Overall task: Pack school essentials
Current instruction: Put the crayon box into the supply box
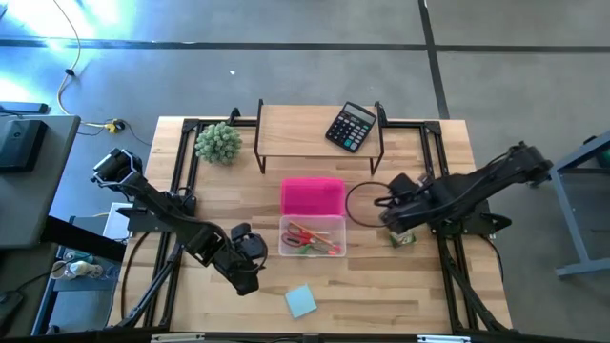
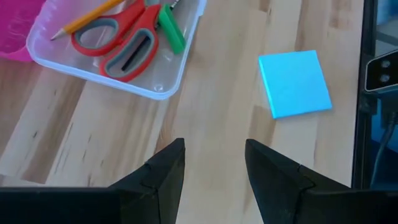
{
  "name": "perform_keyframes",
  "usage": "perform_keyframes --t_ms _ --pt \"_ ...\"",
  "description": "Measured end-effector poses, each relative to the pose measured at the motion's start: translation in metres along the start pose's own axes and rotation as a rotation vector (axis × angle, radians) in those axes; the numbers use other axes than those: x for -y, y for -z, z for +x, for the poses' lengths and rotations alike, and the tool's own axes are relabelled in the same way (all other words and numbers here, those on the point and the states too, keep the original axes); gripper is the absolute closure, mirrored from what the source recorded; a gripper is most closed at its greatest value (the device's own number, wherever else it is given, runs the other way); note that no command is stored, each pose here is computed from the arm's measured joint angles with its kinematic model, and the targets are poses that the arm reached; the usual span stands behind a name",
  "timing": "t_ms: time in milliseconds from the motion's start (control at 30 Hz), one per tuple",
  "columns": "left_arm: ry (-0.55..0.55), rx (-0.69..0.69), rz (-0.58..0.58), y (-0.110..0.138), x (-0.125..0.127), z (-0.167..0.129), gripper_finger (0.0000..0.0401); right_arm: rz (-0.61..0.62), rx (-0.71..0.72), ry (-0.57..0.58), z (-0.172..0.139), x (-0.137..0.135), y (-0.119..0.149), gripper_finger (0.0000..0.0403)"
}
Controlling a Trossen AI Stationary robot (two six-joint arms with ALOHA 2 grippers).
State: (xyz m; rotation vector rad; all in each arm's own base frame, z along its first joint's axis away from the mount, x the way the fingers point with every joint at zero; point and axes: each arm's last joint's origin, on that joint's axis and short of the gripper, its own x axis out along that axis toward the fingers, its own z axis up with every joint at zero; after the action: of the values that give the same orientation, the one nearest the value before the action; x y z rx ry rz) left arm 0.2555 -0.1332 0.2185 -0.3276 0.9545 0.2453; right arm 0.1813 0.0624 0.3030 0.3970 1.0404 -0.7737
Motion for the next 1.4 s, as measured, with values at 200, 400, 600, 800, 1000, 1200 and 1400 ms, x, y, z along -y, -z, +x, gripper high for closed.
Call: perform_keyframes --t_ms 200,400,600,800,1000,1200,1400 --pt "-0.011 0.007 -0.01 -0.002 -0.002 0.001 0.0245 0.058 0.009 -0.064 -0.012 0.014 0.0 0.0259" --pt "-0.011 0.017 -0.011 -0.003 -0.002 0.001 0.0245 0.165 -0.067 0.003 -0.012 0.022 0.004 0.0259" --pt "0.018 0.044 -0.024 -0.006 0.001 0.001 0.0245 0.21 -0.137 0.045 0.004 0.019 0.017 0.0259" --pt "0.071 0.093 -0.05 -0.011 0.006 0.0 0.0245 0.252 -0.235 0.037 0.034 0.013 0.04 0.0259" --pt "0.126 0.143 -0.076 -0.016 0.011 -0.001 0.0245 0.287 -0.292 -0.018 0.054 0.005 0.06 0.0259" --pt "0.172 0.186 -0.098 -0.021 0.015 -0.002 0.0245 0.322 -0.303 -0.045 0.065 0.002 0.075 0.0259" --pt "0.202 0.213 -0.112 -0.023 0.018 -0.003 0.0245 0.339 -0.313 -0.021 0.077 0.005 0.089 0.0259"
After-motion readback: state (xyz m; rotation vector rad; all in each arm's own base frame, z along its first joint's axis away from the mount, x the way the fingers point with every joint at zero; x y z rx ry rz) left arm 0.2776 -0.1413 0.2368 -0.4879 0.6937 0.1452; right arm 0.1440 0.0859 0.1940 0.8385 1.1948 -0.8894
